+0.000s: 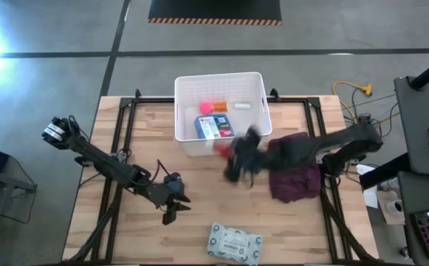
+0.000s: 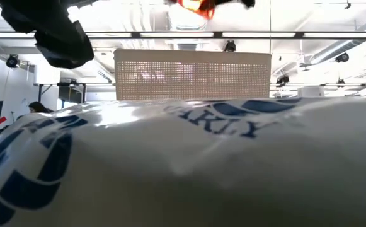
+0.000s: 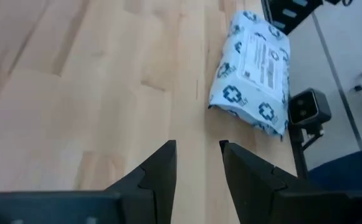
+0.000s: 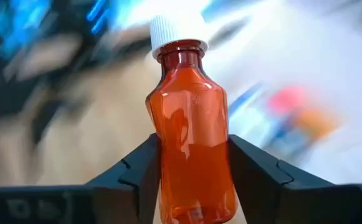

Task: Pick & place medical supplies in basket/bin
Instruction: Put the red pill bottle into the white bin, then put the light blue mailer bag into the white bin

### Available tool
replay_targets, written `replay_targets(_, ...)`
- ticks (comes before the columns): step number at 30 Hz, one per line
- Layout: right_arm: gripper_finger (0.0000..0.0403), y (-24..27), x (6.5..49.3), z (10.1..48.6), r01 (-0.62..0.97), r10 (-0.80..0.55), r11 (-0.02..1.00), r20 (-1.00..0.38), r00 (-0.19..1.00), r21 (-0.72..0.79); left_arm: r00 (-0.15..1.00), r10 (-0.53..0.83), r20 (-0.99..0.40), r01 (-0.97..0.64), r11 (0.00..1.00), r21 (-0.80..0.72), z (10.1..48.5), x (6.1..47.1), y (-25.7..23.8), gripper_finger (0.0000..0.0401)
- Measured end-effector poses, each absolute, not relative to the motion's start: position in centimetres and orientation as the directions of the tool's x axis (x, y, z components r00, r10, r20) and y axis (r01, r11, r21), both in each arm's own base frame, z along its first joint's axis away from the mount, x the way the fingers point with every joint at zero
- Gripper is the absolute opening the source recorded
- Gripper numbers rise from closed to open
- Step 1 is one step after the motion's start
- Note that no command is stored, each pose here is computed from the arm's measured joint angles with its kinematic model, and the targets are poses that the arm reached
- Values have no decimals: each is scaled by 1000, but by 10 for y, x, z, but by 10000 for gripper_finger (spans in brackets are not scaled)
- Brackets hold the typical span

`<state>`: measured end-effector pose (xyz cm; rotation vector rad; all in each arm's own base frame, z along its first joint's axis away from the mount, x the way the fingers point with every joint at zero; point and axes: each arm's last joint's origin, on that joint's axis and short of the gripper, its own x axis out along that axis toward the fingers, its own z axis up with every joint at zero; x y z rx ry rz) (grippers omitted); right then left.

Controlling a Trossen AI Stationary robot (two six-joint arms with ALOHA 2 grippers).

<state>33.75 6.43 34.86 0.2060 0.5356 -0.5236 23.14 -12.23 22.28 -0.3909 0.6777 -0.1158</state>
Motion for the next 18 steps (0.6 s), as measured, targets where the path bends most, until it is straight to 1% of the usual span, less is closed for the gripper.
replay_targets(2, 168, 37, 328, 374, 615, -536, 788, -454, 711, 33, 788, -216, -576, -30, 922, -385, 226, 230, -121, 114)
replay_targets(4, 174, 4, 324, 388, 660, -578, 750, -437, 690, 50, 803, -198, -562, -40, 923, -382, 230, 229, -119, 114)
replay_targets(7, 179, -46, 323, 390, 679, -561, 728, -486, 670, 94, 822, -176, -541, -56, 921, -385, 234, 227, -118, 114)
replay_targets(10, 194, -84, 325, 379, 683, -542, 725, -540, 644, 87, 837, -164, -522, -96, 895, -435, 238, 226, -116, 114)
replay_targets(13, 222, -104, 329, 368, 677, -513, 730, -578, 635, 95, 843, -164, -512, -121, 870, -478, 240, 226, -116, 114)
replay_targets(18, 289, -110, 334, 361, 653, -490, 754, -600, 633, 74, 845, -160, -511, -159, 836, -525, 240, 225, -116, 114)
